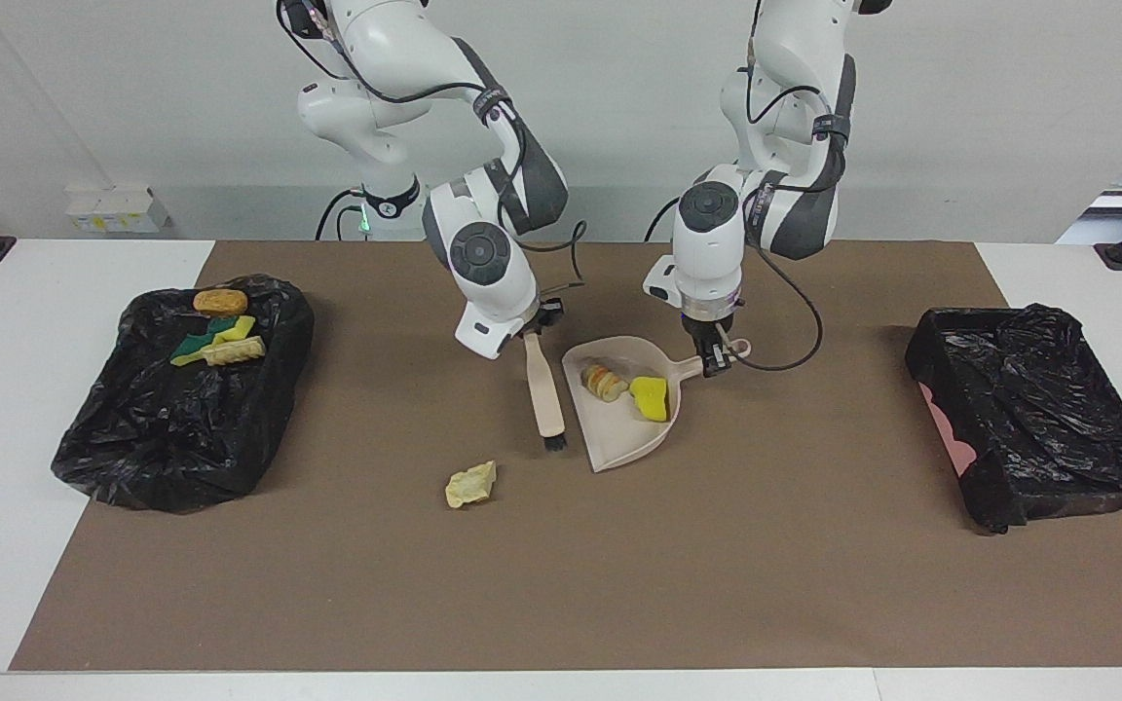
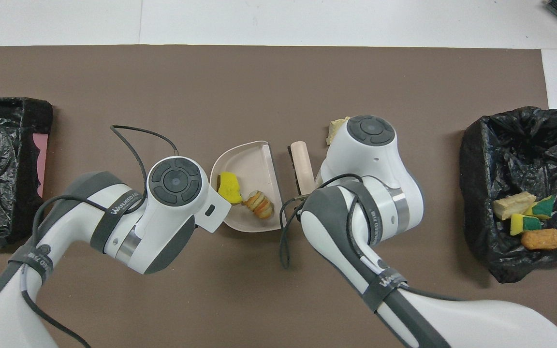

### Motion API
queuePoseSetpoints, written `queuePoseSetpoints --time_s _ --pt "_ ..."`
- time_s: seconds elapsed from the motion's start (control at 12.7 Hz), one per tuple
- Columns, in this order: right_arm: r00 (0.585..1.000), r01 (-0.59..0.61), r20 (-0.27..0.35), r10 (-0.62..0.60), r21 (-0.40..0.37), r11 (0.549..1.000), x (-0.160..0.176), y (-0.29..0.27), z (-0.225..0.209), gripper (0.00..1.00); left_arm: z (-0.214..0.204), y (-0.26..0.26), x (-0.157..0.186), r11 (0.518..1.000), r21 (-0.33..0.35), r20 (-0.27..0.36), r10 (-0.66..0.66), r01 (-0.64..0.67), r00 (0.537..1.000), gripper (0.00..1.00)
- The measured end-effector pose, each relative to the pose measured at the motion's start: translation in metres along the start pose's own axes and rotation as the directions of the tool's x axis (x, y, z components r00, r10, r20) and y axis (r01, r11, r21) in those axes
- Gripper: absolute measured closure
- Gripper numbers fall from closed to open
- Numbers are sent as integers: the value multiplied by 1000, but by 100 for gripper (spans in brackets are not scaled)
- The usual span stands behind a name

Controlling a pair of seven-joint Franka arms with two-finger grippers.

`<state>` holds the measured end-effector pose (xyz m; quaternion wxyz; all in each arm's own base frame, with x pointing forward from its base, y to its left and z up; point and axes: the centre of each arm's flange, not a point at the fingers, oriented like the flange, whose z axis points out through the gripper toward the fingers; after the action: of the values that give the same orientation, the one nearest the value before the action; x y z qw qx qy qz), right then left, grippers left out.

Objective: Sweep and dump trash in bin
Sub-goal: 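Move the brush in the right gripper out to the last tan piece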

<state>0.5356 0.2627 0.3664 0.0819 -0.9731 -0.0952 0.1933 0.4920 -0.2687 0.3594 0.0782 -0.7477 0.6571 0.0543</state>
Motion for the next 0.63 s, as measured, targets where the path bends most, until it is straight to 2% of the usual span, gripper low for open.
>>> queuePoseSetpoints --time_s 0.16,0.39,0.63 --pt "1000 -8 -2 8 -28 1000 4 43 -31 74 2 -2 -3 1000 -3 2 -12 12 1000 69" --pt "1000 -5 -21 1 -224 974 6 83 -56 74 6 -9 -15 997 -9 4 -81 81 997 69" --pt "1000 8 -19 -17 -379 925 16 101 -50 74 7 -10 -16 991 -7 2 -131 131 991 69"
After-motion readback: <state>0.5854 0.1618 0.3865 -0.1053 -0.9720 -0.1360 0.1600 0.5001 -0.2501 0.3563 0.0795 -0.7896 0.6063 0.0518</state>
